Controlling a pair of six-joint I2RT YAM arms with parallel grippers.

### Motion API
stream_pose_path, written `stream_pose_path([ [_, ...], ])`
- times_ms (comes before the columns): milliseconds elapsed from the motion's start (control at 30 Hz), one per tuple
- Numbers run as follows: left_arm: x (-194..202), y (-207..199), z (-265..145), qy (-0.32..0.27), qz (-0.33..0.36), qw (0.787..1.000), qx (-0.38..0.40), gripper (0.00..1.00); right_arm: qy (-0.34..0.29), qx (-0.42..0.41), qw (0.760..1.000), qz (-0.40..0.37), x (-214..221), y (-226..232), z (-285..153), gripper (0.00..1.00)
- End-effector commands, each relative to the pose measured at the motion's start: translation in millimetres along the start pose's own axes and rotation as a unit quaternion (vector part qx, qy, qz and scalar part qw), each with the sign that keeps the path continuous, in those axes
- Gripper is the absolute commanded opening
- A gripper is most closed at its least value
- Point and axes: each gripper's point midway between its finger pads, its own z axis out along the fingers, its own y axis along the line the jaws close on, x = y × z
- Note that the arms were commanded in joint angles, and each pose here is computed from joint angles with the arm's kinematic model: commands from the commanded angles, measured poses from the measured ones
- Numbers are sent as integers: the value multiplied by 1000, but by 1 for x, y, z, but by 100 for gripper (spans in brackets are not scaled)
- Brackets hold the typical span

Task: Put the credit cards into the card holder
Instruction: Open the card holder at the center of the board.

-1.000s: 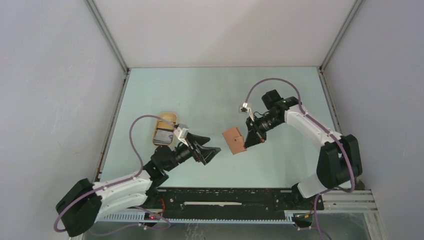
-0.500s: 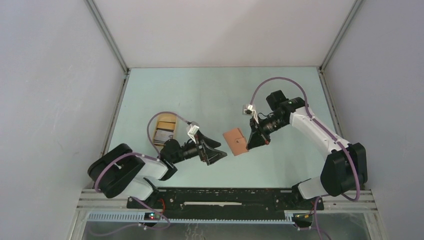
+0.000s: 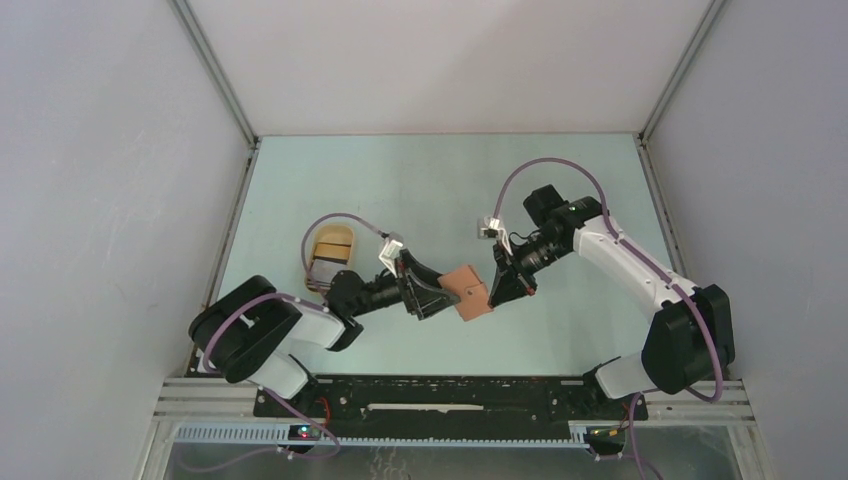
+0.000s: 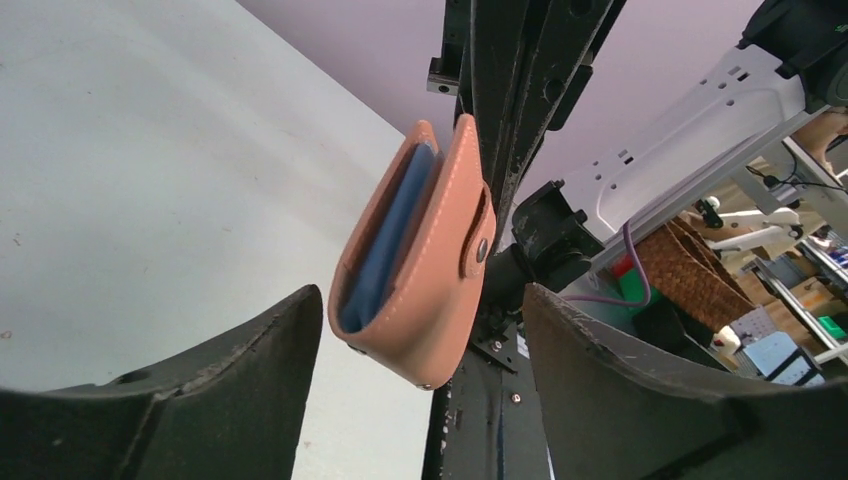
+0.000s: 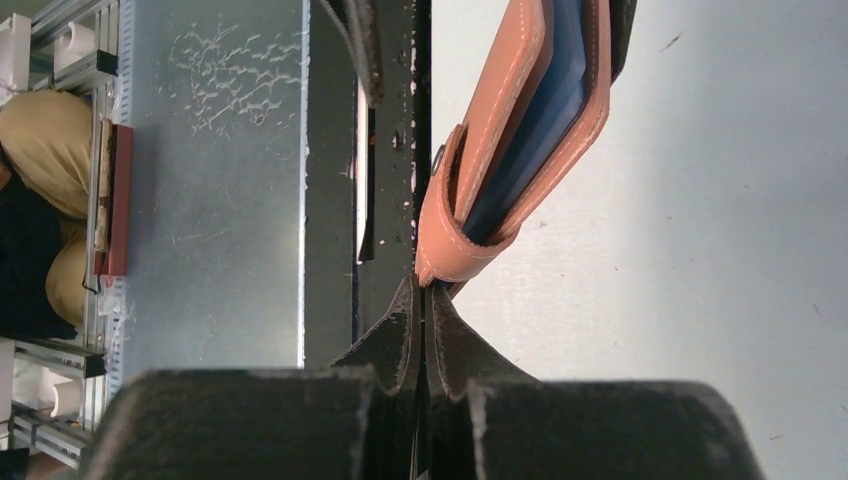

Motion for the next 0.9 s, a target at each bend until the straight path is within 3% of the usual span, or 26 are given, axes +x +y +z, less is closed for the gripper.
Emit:
stream_pose_path([
  [0,-18,-17,10,-17,17,999,45,76,-14,-13,999,-34,-11,9,0,0],
  [200,-17,-18,13,-10,6,999,52,51,-14,-13,999,-37,-12,11,-1,0],
  [400,-15,-19,16,-1,-6,998,59,1,-13,-10,999,-40,-11,11,-2,0],
  [467,-16,-19,14,-5,-9,998,56,0,-13,-5,999,-44,-12,11,-3,5],
  [633,-17,-20,9,-22,-27,999,39,0,-17,44,996,-71,-16,7,-20,40],
  [867,-18,-17,9,-66,-79,995,-11,0,-60,149,965,-208,-37,24,-51,61],
])
